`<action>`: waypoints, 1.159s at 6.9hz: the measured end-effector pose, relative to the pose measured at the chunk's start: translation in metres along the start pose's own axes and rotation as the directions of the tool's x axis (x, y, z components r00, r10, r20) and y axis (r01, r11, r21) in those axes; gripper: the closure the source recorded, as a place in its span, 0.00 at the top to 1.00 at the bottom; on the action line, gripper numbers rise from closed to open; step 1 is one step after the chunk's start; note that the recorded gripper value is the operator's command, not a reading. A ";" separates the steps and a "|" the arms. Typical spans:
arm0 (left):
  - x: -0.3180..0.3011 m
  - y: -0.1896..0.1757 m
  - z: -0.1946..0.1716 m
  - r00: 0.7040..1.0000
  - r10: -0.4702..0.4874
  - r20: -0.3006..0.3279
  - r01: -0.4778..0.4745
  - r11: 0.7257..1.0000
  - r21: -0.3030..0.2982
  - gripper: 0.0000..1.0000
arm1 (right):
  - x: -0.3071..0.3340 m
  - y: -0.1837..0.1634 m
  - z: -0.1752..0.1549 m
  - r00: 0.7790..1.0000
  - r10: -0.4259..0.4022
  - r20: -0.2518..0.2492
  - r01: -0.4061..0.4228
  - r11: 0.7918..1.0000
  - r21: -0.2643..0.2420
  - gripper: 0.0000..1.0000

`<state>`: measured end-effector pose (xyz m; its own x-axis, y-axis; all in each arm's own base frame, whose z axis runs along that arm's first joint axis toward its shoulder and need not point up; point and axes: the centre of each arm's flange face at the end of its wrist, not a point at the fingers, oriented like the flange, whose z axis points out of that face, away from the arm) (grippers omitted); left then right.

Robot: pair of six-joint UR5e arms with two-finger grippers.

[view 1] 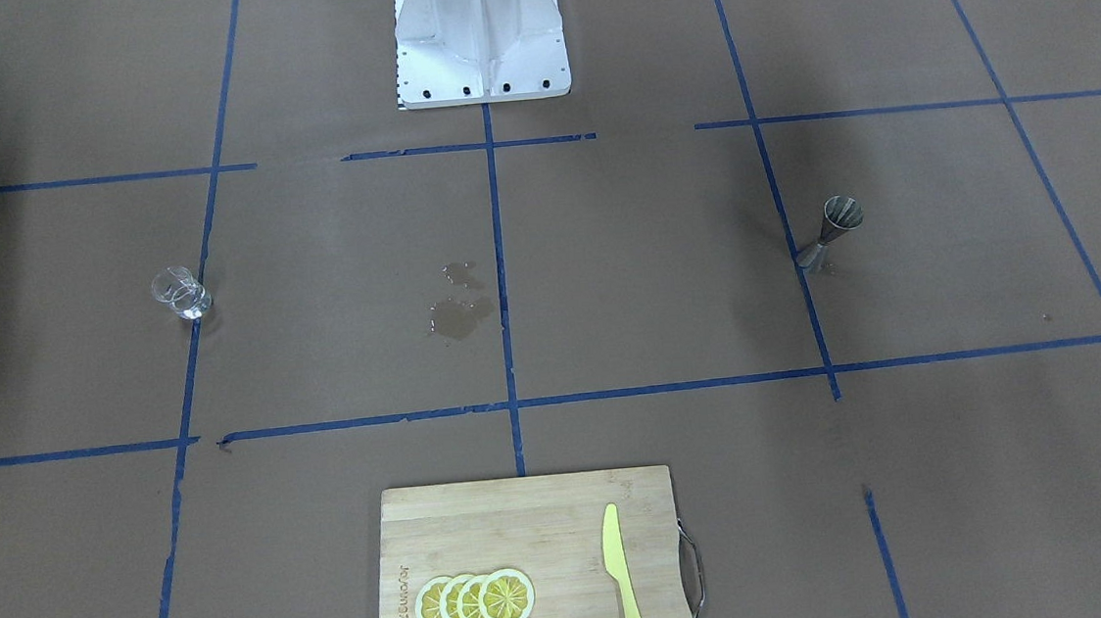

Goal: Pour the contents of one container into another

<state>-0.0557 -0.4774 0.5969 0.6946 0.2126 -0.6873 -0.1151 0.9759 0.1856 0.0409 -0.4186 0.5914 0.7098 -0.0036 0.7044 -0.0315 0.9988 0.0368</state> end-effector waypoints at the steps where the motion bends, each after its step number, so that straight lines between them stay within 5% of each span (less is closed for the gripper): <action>1: 0.010 -0.007 0.001 0.999 -0.005 -0.042 0.005 1.000 0.008 1.00 | 0.003 0.000 0.003 1.000 0.001 -0.001 -0.001 1.000 -0.004 1.00; 5: 0.091 -0.042 0.032 0.988 0.031 -0.154 -0.009 0.990 0.138 1.00 | 0.007 -0.002 0.010 1.000 -0.030 0.000 0.030 0.999 0.023 1.00; 8: 0.189 -0.056 0.066 0.997 0.039 -0.073 -0.016 0.955 0.296 1.00 | 0.006 -0.003 0.011 1.000 -0.031 0.003 0.031 0.999 0.022 1.00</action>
<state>0.1289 -0.4951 0.5034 0.6355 0.2537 -0.7292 0.0892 0.9140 0.3957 0.0376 -0.4216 0.6030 0.7081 -0.0345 0.7053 -0.0251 0.9970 0.0739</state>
